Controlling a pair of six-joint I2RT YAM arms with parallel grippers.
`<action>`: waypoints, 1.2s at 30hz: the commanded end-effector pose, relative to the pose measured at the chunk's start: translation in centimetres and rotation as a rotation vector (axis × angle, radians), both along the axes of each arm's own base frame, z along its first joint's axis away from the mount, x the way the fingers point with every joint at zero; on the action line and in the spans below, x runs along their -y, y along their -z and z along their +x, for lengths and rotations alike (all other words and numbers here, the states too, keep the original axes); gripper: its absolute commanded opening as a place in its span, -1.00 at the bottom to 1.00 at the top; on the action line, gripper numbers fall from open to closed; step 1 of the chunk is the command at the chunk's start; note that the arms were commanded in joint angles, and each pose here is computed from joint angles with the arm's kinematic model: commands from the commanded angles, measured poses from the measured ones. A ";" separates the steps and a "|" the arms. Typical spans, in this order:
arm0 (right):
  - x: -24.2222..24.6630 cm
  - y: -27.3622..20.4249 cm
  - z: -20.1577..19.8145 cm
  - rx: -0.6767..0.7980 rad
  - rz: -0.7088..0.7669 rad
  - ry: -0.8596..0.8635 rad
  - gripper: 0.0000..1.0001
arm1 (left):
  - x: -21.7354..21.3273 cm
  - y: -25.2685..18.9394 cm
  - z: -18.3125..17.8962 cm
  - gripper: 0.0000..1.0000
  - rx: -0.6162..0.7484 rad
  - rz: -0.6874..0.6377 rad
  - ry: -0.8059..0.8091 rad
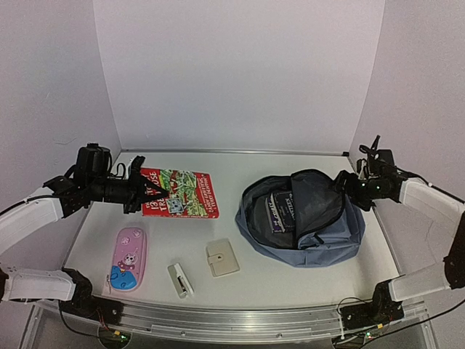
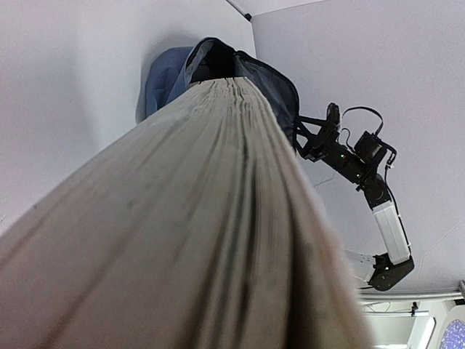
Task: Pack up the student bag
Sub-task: Place the book in the student bag.
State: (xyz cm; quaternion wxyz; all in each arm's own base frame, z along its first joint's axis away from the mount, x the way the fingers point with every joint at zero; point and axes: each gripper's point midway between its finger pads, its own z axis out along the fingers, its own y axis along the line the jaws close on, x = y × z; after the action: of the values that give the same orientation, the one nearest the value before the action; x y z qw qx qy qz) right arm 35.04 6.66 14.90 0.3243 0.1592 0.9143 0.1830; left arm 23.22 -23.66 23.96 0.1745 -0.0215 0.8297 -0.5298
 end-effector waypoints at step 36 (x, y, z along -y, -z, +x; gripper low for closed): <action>-4.3 -10.6 -0.2 0.262 0.238 -0.172 -1.00 | 14.4 -1.4 6.2 -1.00 0.108 -0.168 0.043</action>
State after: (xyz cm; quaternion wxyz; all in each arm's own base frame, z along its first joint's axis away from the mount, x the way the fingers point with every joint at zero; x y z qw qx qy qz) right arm 34.06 10.26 18.23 0.3315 0.1218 0.8871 0.2972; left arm 27.02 -33.81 18.34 0.1398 -0.0304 0.8408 -0.5220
